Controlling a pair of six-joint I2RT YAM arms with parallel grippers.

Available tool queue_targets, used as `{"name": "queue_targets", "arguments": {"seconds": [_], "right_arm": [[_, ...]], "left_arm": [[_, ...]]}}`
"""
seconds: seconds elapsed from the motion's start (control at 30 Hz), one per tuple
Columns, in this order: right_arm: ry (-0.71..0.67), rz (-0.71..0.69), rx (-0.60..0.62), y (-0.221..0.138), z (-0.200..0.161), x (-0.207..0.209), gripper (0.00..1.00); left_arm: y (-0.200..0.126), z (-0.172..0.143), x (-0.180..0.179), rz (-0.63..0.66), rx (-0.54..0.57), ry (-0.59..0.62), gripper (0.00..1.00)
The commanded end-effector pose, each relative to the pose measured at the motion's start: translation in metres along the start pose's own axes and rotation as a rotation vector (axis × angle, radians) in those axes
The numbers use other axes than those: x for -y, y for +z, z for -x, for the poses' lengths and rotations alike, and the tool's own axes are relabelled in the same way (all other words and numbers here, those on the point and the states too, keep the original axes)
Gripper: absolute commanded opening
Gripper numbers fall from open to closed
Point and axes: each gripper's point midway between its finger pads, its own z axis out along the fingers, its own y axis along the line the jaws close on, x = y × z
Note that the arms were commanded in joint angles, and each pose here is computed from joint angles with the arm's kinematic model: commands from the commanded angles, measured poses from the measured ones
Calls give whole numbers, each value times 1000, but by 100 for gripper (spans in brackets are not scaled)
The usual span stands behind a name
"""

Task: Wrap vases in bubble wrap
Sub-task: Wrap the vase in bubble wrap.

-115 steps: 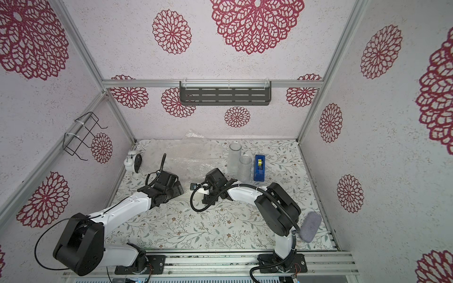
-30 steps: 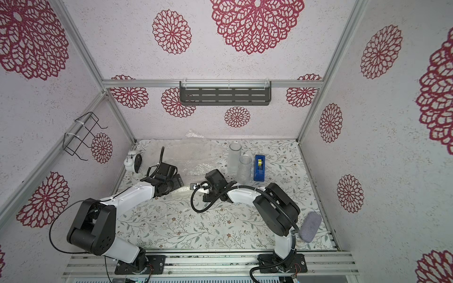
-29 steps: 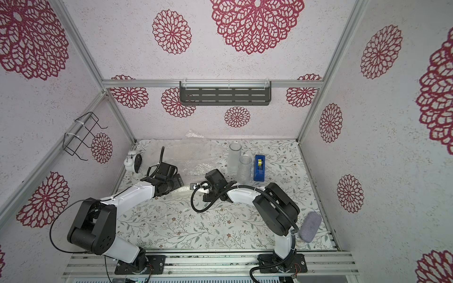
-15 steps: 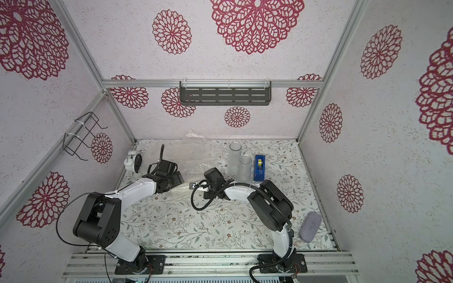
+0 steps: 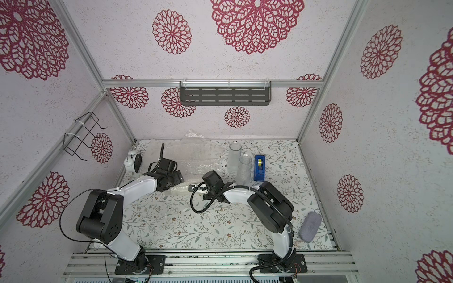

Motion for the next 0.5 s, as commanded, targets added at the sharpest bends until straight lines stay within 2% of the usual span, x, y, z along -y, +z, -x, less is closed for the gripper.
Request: {"name": "queue_targets", "arguments": {"seconds": [0.0, 0.17, 0.47], "right_arm": [[43, 212, -61, -13, -7, -74, 83], [158, 186, -74, -22, 10, -73, 83], [428, 197, -156, -26, 30, -82, 75]], "left_arm": [[5, -11, -8, 33, -52, 36, 89], [5, -11, -12, 45, -55, 38, 90], [4, -10, -16, 56, -47, 32, 90]]}}
